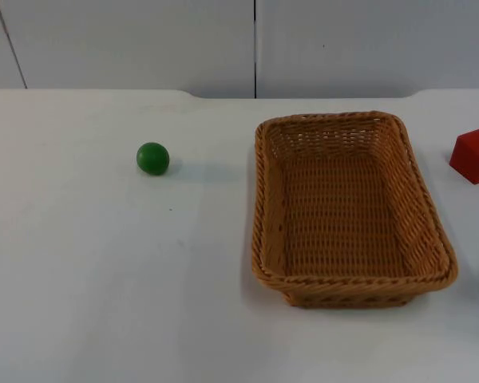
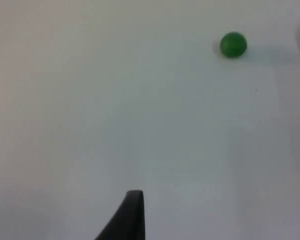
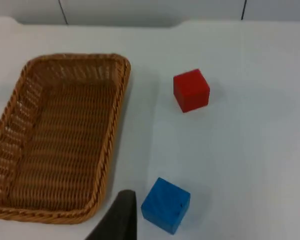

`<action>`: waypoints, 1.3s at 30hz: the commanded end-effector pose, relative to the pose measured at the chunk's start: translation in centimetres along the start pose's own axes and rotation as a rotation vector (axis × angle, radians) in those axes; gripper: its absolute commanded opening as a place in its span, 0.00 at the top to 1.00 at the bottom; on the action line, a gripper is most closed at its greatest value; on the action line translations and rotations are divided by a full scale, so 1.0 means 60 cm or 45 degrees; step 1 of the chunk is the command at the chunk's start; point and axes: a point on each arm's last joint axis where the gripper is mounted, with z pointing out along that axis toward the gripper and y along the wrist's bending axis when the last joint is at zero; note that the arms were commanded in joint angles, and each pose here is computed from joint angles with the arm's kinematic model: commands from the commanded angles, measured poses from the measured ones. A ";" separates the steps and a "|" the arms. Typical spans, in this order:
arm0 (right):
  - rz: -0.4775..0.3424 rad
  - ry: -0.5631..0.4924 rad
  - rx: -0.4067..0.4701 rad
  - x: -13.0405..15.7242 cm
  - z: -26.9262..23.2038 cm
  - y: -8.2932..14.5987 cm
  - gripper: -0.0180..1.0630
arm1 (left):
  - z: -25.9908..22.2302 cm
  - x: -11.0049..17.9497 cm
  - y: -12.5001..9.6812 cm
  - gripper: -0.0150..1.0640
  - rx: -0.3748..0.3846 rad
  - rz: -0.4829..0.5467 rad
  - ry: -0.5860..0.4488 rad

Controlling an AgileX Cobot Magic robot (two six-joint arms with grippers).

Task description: Place all geometric objects except the red cube into the basket.

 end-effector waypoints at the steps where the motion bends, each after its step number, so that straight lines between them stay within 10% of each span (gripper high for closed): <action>1: 0.006 0.022 0.007 -0.012 0.020 -0.002 0.01 | 0.016 -0.011 0.000 0.01 0.007 -0.016 0.029; 10: 0.013 0.287 0.009 -0.013 0.113 -0.007 0.01 | 0.095 -0.024 0.007 0.01 -0.007 -0.035 0.267; 23: -0.012 0.322 0.003 -0.011 0.121 -0.007 0.01 | 0.142 -0.042 0.007 0.01 0.023 -0.020 0.294; 39: -0.026 0.329 0.007 -0.010 0.121 -0.008 0.01 | 0.378 -0.189 -0.070 0.15 0.177 0.227 0.450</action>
